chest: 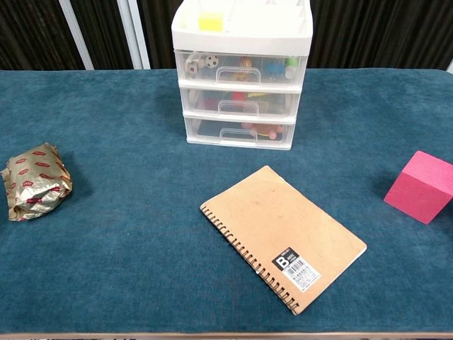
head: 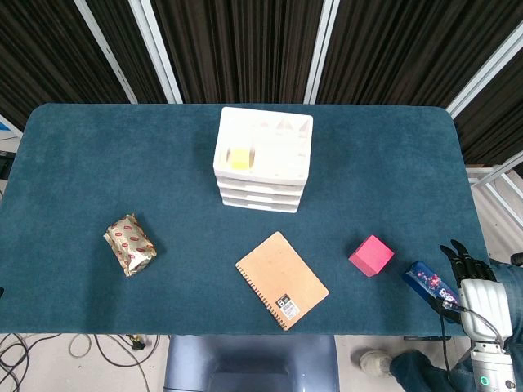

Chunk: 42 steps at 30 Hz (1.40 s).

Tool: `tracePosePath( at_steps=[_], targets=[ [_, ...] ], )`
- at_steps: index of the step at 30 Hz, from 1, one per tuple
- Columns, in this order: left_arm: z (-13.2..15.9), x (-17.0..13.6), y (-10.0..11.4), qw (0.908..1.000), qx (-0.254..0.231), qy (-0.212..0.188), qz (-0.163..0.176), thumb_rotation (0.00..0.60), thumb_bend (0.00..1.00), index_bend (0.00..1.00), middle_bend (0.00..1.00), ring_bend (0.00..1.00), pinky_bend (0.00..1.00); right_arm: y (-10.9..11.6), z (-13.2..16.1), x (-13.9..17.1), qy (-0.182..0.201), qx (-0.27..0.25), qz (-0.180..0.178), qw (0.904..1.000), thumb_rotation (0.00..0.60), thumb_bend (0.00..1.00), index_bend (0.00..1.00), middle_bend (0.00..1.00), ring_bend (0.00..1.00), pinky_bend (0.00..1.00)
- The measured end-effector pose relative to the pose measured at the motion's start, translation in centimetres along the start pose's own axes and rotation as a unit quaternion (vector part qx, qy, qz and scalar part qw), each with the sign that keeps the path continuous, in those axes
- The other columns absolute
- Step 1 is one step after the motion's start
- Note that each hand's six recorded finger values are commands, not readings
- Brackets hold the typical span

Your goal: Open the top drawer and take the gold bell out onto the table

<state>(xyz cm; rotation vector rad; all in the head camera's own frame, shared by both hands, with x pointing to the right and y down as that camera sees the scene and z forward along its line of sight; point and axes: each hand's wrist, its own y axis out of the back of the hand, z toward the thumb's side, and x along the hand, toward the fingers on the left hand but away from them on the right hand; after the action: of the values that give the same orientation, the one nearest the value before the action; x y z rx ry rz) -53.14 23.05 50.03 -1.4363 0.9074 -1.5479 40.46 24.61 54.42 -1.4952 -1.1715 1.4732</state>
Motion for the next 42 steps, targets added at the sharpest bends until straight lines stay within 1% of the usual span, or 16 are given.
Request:
tracePosePath(
  at_steps=[23,29,32,35,38,40,41,42],
  targets=[
    [-0.2,0.0,0.1,1.0000,0.000,0.005,0.001,0.600,0.20,0.08,0.00,0.00,0.00,-0.2,-0.2,0.0,-0.009,-0.005,0.007,0.9999,0.600,0.23,0.16,0.13,0.27,0.25],
    [-0.2,0.0,0.0,1.0000,-0.001,0.006,0.000,0.600,0.20,0.08,0.00,0.00,0.00,-0.3,-0.2,0.0,-0.011,-0.005,0.009,0.9999,0.600,0.23,0.16,0.14,0.28,0.25],
    [-0.1,0.0,0.0,1.0000,0.000,0.005,-0.001,0.600,0.20,0.08,0.00,0.00,0.00,-0.3,-0.3,0.0,-0.015,-0.006,0.008,0.9998,0.600,0.22,0.16,0.15,0.30,0.28],
    [-0.1,0.0,0.0,1.0000,0.000,0.005,-0.001,0.600,0.20,0.08,0.00,0.00,0.00,-0.3,-0.3,0.0,-0.018,-0.011,0.008,0.9997,0.600,0.23,0.16,0.21,0.35,0.36],
    [-0.1,0.0,-0.1,1.0000,-0.001,0.006,-0.002,0.600,0.20,0.08,0.00,0.00,0.00,-0.4,0.0,0.0,-0.020,-0.036,0.013,0.9991,0.600,0.23,0.15,0.30,0.44,0.54],
    [0.0,0.0,-0.1,1.0000,-0.003,0.004,-0.001,0.600,0.20,0.08,0.00,0.00,0.00,-0.7,0.4,0.1,-0.019,-0.074,0.027,0.9967,0.600,0.26,0.14,0.38,0.55,0.71],
    [0.0,0.0,0.0,1.0000,-0.003,0.004,-0.001,0.600,0.20,0.08,0.00,0.00,0.00,-0.9,0.5,0.1,-0.019,-0.100,0.037,0.9941,0.600,0.28,0.14,0.42,0.60,0.76],
    [0.0,0.0,0.0,1.0000,-0.004,0.005,0.001,0.600,0.20,0.08,0.00,0.00,0.00,-1.1,0.7,0.1,-0.018,-0.121,0.045,0.9915,0.600,0.31,0.13,0.47,0.67,0.82]
  ],
)
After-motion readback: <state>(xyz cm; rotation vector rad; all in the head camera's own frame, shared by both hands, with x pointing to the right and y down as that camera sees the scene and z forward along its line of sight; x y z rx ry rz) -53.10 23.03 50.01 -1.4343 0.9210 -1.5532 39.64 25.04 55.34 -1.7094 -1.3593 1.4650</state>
